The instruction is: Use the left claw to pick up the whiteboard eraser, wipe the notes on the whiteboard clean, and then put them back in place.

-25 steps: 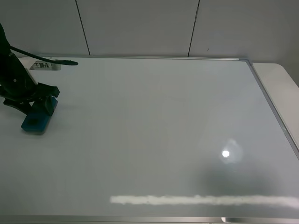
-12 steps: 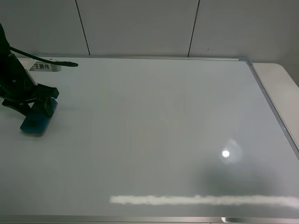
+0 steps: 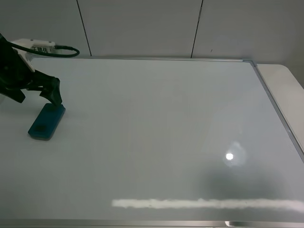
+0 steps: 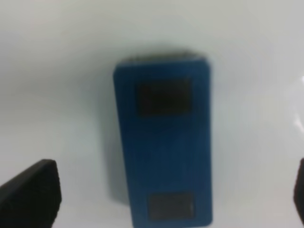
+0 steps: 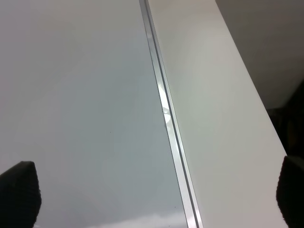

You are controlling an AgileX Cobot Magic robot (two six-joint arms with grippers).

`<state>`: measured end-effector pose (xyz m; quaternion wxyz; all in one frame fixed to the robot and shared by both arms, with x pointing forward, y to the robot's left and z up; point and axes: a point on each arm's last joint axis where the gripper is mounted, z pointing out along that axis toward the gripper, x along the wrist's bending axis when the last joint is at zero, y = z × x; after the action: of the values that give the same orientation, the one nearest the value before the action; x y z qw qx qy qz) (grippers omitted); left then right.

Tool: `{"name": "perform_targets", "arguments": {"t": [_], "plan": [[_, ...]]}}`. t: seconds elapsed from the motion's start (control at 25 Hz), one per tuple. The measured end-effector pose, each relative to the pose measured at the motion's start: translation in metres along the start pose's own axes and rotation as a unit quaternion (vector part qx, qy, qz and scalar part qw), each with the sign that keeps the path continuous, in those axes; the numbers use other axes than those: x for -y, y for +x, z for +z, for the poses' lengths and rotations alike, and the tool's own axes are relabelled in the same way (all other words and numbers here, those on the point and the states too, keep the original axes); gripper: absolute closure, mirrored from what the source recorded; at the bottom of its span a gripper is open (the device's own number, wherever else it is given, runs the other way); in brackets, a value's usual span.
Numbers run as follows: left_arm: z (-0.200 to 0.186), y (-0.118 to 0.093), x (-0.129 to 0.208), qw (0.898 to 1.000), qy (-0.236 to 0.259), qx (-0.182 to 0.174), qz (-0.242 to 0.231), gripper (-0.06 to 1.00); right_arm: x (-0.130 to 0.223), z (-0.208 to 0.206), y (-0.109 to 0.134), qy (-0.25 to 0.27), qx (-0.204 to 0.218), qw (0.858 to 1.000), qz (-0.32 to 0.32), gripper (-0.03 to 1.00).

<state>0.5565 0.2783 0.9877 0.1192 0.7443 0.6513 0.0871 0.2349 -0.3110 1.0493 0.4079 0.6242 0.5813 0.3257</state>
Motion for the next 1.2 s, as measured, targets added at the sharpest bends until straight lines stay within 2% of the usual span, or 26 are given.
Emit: {"name": "perform_targets", "arguments": {"t": [0.08, 0.2, 0.32, 0.48, 0.56, 0.72, 0.92, 1.04, 1.12, 1.2], "plan": [[-0.035, -0.007, 0.001, 0.998, -0.054, -0.004, 0.015, -0.05, 0.0, 0.0, 0.0, 0.0, 0.0, 1.0, 0.0, -0.02], [-0.1, -0.018, 0.014, 0.989, -0.145, -0.005, 0.033, -0.05, 0.0, 0.0, 0.0, 0.0, 0.0, 1.0, 0.0, -0.02], [-0.152, -0.024, 0.042, 0.979, -0.199, -0.007, 0.04, -0.05, 0.0, 0.0, 0.0, 0.0, 0.0, 1.0, 0.0, -0.02], [-0.2, -0.02, 0.092, 0.97, -0.237, -0.039, 0.039, -0.05, 0.0, 0.0, 0.0, 0.0, 0.0, 1.0, 0.0, -0.02], [-0.211, -0.018, 0.121, 0.965, -0.252, -0.055, 0.035, -0.05, 0.0, 0.0, 0.0, 0.0, 0.0, 1.0, 0.0, -0.02], [-0.219, -0.017, 0.183, 0.947, -0.314, -0.065, 0.034, -0.05, 0.0, 0.0, 0.0, 0.0, 0.0, 1.0, 0.0, -0.02], [-0.208, -0.016, 0.25, 0.918, -0.389, -0.067, 0.03, -0.05, 0.0, 0.0, 0.0, 0.0, 0.0, 1.0, 0.0, -0.02], [-0.195, -0.017, 0.279, 0.907, -0.417, -0.062, 0.027, -0.05, 0.0, 0.0, 0.0, 0.0, 0.0, 1.0, 0.0, -0.02], [-0.185, -0.017, 0.294, 0.908, -0.414, -0.058, 0.024, -0.05, 0.0, 0.0, 0.0, 0.0, 0.0, 1.0, 0.0, -0.02], [-0.178, -0.017, 0.301, 0.919, -0.391, -0.055, 0.021, -0.05, 0.0, 0.0, 0.0, 0.0, 0.0, 1.0, 0.0, -0.02]]}}
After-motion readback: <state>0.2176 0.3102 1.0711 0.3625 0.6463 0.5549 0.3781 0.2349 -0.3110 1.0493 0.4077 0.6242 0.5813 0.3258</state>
